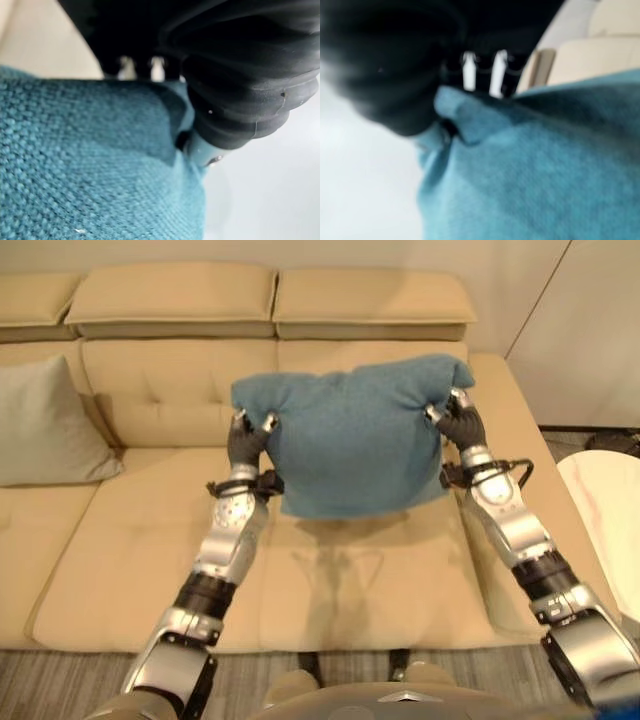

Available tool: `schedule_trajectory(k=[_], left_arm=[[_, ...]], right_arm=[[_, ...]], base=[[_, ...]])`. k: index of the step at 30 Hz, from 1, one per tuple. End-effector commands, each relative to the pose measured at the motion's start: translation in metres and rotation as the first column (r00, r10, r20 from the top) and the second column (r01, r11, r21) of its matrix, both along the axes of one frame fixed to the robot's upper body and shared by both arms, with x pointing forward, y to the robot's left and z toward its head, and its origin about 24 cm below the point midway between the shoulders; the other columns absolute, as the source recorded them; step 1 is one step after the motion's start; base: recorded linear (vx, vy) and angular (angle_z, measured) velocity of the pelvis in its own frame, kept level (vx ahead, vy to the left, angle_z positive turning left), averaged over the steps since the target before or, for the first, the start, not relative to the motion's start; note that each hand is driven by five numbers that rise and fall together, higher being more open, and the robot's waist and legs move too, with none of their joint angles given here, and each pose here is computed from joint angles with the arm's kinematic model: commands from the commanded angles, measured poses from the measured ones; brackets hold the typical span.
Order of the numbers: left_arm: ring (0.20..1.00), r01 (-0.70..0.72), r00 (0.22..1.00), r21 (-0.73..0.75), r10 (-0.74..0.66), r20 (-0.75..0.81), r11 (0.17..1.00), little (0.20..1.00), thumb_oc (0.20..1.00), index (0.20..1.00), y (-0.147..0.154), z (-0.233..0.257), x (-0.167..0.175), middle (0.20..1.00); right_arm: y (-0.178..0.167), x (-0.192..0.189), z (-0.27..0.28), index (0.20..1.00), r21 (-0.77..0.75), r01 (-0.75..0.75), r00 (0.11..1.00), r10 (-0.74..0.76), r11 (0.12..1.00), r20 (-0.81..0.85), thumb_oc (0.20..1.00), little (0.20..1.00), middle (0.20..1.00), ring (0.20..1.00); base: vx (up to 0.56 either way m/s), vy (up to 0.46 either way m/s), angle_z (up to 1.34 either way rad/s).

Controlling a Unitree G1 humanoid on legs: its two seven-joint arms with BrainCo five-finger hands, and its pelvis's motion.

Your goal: Pick up all the scattered cushions and arrange them neatly on the sofa.

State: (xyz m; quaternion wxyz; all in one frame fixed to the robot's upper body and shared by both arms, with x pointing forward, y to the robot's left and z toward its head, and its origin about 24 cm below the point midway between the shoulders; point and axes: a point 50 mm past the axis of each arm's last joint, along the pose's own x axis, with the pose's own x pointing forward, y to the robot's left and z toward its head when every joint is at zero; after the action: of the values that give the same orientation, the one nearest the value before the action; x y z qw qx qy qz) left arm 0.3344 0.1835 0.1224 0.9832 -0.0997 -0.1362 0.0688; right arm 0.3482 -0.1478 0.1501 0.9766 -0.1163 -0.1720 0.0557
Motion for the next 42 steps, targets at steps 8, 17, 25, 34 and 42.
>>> schedule_trajectory(k=[8, 17, 25, 34, 42], left_arm=[[0.2, 0.063, 0.903, 0.157, -0.123, 0.411, 0.986, 0.2, 0.2, 0.2, -0.036, 0.133, 0.032, 0.2], [0.2, -0.015, 0.896, 0.234, -0.091, 0.434, 0.972, 0.2, 0.2, 0.2, -0.03, 0.149, 0.038, 0.2], [0.2, -0.069, 0.892, 0.248, -0.052, 0.45, 0.966, 0.2, 0.2, 0.2, -0.018, 0.159, 0.04, 0.2], [0.2, -0.127, 0.835, 0.237, -0.025, 0.55, 0.963, 0.2, 0.2, 0.2, -0.013, 0.212, 0.039, 0.2], [0.2, -0.107, 0.813, 0.185, -0.021, 0.581, 0.977, 0.2, 0.2, 0.2, -0.021, 0.232, 0.038, 0.2]], right_arm=[[0.053, 0.021, 0.114, 0.2, -0.068, -0.059, 0.929, 0.08, 0.996, 0.362, 0.2, 0.2, 0.2, 0.2], [0.053, 0.03, 0.108, 0.2, -0.131, -0.028, 0.941, 0.07, 0.991, 0.33, 0.2, 0.2, 0.2, 0.2], [0.049, 0.034, 0.116, 0.2, -0.178, 0.023, 0.936, 0.041, 0.984, 0.349, 0.2, 0.2, 0.2, 0.2], [0.044, 0.038, 0.167, 0.2, -0.172, 0.085, 0.9, -0.001, 0.981, 0.435, 0.2, 0.2, 0.2, 0.2], [0.052, 0.04, 0.187, 0.2, -0.173, 0.096, 0.892, -0.007, 0.98, 0.453, 0.2, 0.2, 0.2, 0.2]], base=[[-0.12, 0.001, 0.01], [0.0, 0.004, -0.04], [0.05, -0.004, 0.03], [0.03, -0.013, 0.04], [0.01, -0.005, 0.03]])
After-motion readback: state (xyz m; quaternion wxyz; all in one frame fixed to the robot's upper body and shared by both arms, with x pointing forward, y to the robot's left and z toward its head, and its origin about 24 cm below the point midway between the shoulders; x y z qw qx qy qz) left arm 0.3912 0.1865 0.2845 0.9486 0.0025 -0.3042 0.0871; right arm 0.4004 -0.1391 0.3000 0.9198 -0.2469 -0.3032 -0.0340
